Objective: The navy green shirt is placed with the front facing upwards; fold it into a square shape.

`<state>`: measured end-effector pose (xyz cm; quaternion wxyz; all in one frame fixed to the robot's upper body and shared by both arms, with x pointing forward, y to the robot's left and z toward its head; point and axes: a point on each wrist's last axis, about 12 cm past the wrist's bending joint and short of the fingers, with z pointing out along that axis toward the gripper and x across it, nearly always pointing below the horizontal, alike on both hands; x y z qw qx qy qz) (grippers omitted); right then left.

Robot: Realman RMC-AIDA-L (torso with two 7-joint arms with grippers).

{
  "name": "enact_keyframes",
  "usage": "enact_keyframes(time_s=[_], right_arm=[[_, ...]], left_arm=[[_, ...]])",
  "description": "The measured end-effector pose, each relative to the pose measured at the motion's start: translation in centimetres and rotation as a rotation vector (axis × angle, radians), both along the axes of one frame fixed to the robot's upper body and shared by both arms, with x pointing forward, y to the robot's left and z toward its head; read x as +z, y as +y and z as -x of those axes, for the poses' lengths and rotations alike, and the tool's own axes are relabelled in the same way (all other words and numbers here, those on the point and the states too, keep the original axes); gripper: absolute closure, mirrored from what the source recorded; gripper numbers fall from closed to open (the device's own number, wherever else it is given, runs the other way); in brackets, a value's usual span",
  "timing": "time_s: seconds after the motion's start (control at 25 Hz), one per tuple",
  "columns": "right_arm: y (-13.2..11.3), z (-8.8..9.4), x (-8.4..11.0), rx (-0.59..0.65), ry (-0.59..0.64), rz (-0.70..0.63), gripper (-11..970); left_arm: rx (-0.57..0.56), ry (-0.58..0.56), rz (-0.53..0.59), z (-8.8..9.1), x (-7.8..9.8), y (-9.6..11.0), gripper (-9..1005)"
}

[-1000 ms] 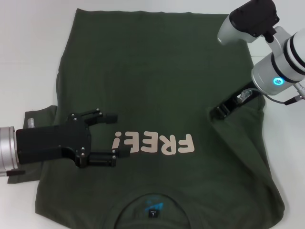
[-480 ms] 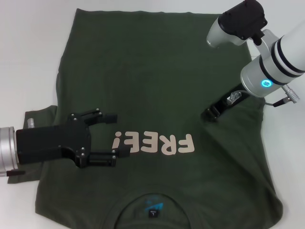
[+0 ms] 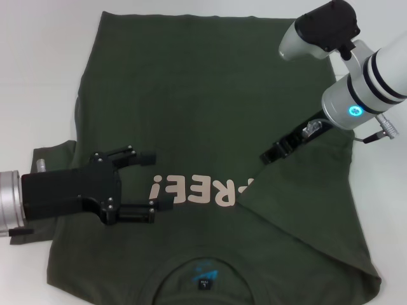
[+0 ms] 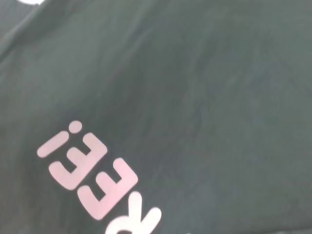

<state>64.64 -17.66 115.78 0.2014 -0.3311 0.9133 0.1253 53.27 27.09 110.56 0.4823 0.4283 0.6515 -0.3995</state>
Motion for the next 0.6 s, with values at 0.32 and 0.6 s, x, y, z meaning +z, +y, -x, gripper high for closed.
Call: enact_keyframes(time_s=[0.32, 0.6], right_arm=[[-2.1, 0.5, 0.6, 0.044, -0.019, -0.156, 284], [-6.9, 4.2, 0.6, 0.175, -0.208, -0.358, 28]], left_arm=[[-0.001, 0.002, 0.005, 0.0, 0.1, 0.0, 63], [0.024, 0.003, 0.029, -0.2, 0.2, 0.0, 63]])
